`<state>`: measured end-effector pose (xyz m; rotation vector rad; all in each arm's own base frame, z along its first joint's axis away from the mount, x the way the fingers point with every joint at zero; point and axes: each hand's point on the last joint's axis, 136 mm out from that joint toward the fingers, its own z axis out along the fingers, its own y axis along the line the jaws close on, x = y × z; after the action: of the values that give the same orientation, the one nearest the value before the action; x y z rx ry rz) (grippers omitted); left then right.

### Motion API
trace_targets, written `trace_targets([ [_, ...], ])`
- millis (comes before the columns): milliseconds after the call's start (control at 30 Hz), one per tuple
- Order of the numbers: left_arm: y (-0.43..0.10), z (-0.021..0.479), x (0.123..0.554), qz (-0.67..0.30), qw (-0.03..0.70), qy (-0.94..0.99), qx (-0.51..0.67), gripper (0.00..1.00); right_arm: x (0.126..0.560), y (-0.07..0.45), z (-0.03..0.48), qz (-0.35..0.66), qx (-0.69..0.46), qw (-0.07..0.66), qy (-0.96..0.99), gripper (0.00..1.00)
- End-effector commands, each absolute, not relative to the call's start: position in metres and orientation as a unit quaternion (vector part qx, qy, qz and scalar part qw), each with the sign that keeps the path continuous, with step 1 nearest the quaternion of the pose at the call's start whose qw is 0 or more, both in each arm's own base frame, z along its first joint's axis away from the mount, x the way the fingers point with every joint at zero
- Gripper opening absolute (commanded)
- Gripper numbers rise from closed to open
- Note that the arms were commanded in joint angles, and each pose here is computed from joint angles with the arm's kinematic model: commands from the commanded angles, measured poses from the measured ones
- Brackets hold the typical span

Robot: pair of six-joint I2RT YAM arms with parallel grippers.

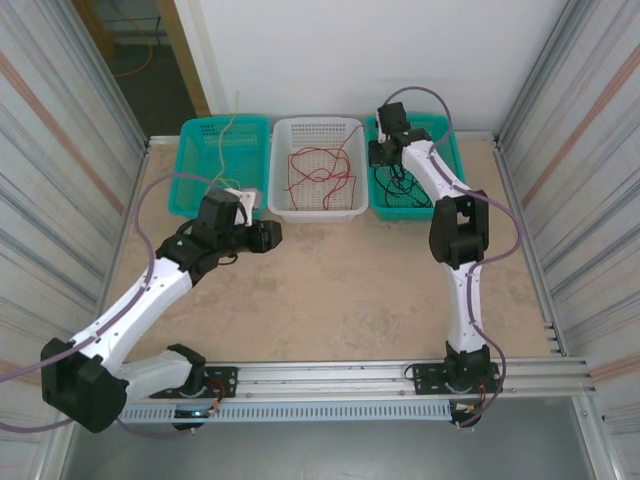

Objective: Untangle the cables

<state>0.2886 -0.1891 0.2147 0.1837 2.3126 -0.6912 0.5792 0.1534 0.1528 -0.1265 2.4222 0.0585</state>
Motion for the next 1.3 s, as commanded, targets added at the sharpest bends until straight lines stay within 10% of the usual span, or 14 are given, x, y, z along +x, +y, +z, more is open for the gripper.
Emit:
trace_targets([
  [0, -0.185, 0.23, 0.283, -0.279, 0.379, 0.88, 0.068, 0.46, 0.558, 0.157, 0.229, -0.012, -0.059, 0.409, 0.911, 0.0],
  [533, -0.172, 0.268, 0.278, -0.277, 0.424, 0.861, 0.053, 0.46, 0.513, 0.285, 0.213, 0.149, -0.089, 0.348, 0.921, 0.0],
  [700, -0.166, 0.274, 0.274, -0.266, 0.427, 0.863, 0.053, 0.53, 0.51, 0.286, 0.205, 0.145, -0.076, 0.335, 0.928, 0.36],
  [1267, -0.085, 0.309, 0.278, -0.108, 0.571, 0.813, -0.028, 0.92, 0.406, 0.202, 0.327, 0.168, -0.024, 0.509, 0.844, 0.61],
])
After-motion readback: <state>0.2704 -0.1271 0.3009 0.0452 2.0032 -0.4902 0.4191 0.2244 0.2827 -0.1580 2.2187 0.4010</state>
